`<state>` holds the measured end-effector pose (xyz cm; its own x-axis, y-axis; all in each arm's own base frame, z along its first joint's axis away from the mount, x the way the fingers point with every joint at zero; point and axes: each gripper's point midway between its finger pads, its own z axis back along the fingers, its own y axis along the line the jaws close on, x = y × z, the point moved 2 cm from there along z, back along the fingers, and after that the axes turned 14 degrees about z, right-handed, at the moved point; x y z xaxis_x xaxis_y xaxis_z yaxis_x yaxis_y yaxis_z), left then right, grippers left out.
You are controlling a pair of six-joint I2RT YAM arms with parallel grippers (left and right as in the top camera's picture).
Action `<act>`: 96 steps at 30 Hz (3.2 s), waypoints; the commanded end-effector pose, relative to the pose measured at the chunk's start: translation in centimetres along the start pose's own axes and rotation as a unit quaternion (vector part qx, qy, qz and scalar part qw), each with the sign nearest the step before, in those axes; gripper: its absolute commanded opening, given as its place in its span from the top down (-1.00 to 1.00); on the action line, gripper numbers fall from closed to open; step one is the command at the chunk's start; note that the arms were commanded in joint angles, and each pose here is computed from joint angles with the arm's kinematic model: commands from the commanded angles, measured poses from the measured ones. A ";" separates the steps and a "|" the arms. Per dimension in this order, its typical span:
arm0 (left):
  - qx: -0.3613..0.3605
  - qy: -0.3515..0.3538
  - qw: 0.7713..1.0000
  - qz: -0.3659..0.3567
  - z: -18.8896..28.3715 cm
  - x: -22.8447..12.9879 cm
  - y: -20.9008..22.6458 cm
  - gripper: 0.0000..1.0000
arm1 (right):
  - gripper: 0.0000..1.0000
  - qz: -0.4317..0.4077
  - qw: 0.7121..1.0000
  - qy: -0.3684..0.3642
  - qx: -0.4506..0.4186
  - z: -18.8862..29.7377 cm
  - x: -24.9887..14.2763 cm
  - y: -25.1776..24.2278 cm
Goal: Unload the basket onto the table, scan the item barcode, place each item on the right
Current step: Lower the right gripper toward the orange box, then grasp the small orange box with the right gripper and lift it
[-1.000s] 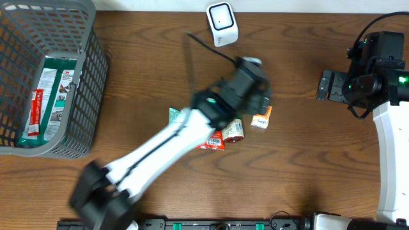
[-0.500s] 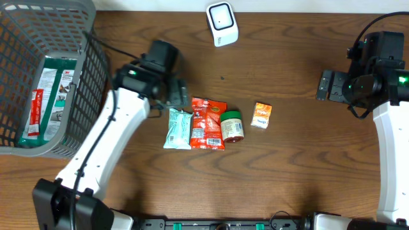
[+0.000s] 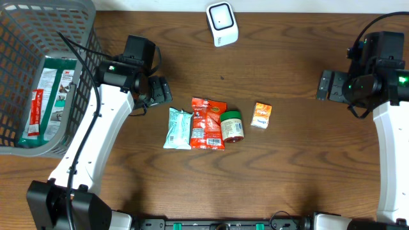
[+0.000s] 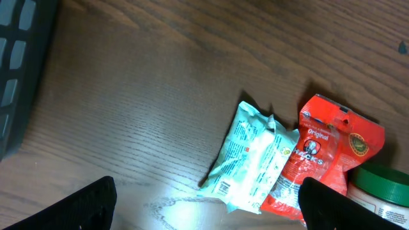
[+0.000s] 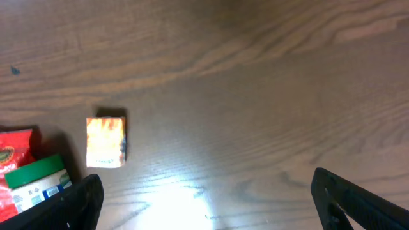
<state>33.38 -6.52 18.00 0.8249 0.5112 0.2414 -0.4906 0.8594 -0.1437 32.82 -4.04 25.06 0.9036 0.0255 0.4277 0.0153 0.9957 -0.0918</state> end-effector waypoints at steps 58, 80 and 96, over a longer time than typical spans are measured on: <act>0.008 0.004 1.000 -0.007 -0.3 -0.2 0.4 -0.82 | 0.09 -0.012 0.967 0.127 0.221 -17.1 -4.5 14.0; 0.008 0.004 1.000 -0.007 -0.3 -0.2 0.4 -0.82 | 0.25 -0.003 0.968 0.110 0.227 -19.9 -7.4 15.6; 0.008 0.004 1.000 -0.007 -0.3 -0.2 0.4 -0.83 | 0.98 0.008 0.978 0.076 0.195 -16.5 -4.9 14.1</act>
<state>33.33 -6.51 17.98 0.8254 0.5111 0.2398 -0.4909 0.8595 -0.1422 34.27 8.89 3.65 0.9784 0.0335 0.2041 -0.1016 0.9375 0.3328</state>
